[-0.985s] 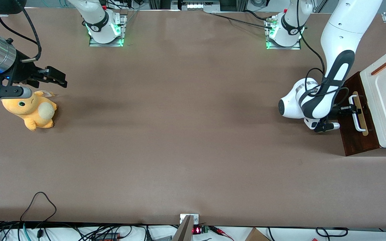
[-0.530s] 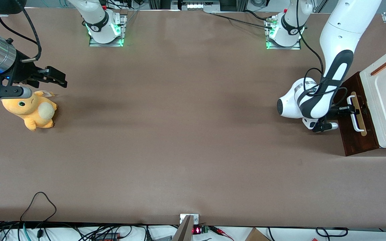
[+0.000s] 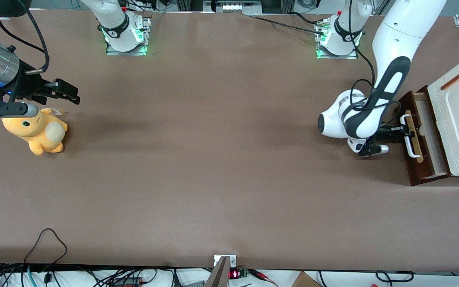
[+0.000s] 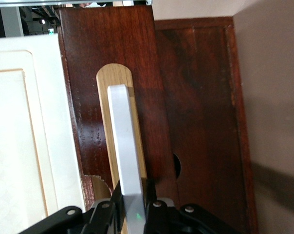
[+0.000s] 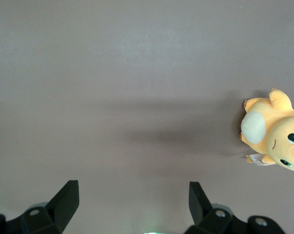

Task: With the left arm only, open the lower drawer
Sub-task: 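Pull the handle with the left gripper, sliding the drawer out, then open the left gripper and lift it away from the handle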

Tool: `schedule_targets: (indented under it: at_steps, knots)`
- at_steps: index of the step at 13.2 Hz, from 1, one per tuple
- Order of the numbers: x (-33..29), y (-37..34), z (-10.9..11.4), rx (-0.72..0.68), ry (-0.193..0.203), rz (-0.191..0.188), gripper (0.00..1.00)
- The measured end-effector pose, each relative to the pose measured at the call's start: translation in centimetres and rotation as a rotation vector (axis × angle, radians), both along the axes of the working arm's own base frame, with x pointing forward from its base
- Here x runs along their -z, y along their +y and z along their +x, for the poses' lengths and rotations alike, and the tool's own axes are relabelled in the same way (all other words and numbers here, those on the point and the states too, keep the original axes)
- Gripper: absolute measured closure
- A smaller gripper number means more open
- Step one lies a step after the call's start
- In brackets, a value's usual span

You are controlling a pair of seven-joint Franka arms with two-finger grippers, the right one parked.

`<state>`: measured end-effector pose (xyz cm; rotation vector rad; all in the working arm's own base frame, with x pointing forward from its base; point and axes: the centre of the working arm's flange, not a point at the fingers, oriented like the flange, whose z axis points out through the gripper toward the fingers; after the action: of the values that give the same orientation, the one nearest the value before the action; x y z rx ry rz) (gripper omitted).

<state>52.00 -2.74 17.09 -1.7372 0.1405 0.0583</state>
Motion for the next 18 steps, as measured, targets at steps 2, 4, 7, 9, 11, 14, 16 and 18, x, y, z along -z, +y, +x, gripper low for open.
schedule_targets:
  at_steps: [2,4,7,9,11,14,16,18]
  knots:
    - [0.0,-1.0,-0.1,0.013,0.001,-0.006,0.81]
    - [-0.1,-1.9,-0.2,0.022,0.002,-0.015,0.81]
    - [-0.2,-3.7,-0.3,0.039,0.0,-0.031,0.81]
    - [-0.3,-4.0,-0.4,0.042,0.0,-0.033,0.81]
    - [-0.1,-4.6,-0.3,0.061,0.014,-0.054,0.66]
    - [-0.5,-5.6,0.0,0.05,0.006,-0.084,0.33]
    - [-2.5,-7.0,1.1,-0.034,-0.032,-0.163,0.13]
    - [-6.4,-9.4,2.1,-0.112,-0.09,-0.267,0.0]
